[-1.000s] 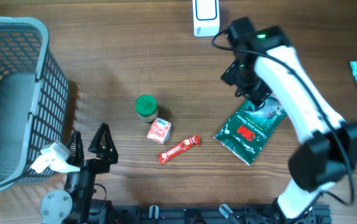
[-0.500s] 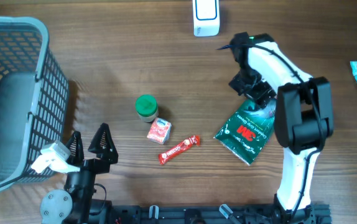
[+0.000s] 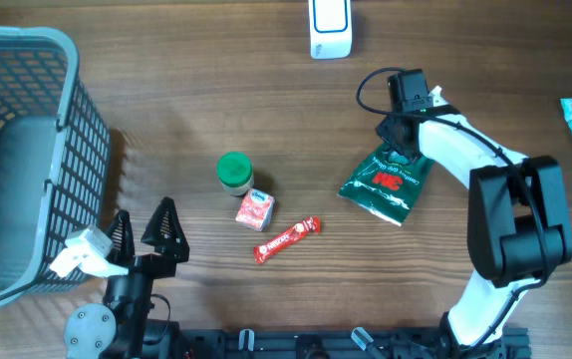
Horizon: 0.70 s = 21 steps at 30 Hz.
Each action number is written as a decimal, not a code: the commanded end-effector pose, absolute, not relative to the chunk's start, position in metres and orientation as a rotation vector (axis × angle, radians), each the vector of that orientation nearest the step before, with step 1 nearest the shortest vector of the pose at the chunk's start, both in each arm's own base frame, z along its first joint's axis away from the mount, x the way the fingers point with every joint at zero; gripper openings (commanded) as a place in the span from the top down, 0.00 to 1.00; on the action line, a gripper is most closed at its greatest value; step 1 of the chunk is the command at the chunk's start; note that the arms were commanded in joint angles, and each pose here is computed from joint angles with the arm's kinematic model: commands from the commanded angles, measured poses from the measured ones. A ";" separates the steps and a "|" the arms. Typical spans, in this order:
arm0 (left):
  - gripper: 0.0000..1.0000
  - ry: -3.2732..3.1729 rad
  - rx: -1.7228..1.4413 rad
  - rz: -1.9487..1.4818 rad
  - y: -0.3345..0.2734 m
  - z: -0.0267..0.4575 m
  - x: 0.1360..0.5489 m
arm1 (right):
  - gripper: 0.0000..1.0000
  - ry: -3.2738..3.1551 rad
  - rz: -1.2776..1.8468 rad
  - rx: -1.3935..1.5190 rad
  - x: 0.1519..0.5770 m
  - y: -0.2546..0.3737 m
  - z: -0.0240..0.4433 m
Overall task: Scan the item barcode
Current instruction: 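Reach the right gripper to the green 3M glove bag and grasp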
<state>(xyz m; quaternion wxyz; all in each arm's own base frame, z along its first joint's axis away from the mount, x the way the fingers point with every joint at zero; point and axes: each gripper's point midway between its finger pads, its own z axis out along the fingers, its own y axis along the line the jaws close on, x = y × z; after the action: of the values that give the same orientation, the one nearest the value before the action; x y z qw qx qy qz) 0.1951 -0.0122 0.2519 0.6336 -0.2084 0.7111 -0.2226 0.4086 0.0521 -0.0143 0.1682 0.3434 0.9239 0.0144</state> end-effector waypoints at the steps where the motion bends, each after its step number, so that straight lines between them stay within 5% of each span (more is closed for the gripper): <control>1: 0.00 1.632 -0.458 -0.517 -0.015 0.251 0.195 | 0.96 3.260 0.254 0.666 0.299 0.099 -0.102; 6: 0.00 1.632 -0.458 -0.517 -0.015 0.251 0.195 | 0.96 3.184 0.352 0.090 0.322 0.132 -0.040; 10: 0.00 1.632 -0.458 -0.516 -0.015 0.251 0.195 | 0.94 3.162 0.275 -0.075 0.308 0.158 -0.018; 16: 0.00 1.632 -0.458 -0.517 -0.015 0.251 0.195 | 0.09 3.048 0.184 -0.229 0.298 0.174 0.032; 18: 0.00 1.632 -0.458 -0.517 -0.015 0.251 0.195 | 0.00 3.024 0.083 -0.268 0.297 0.171 0.034; 21: 0.00 1.632 -0.458 -0.517 -0.015 0.251 0.195 | 0.00 3.034 -0.081 -0.216 0.285 0.155 0.020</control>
<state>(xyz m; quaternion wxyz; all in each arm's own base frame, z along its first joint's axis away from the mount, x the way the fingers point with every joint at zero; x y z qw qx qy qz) 0.1951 -0.0122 0.2519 0.6336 -0.2084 0.7111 -0.2226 0.2933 0.1778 0.0297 0.0395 -0.0869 0.9944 0.0443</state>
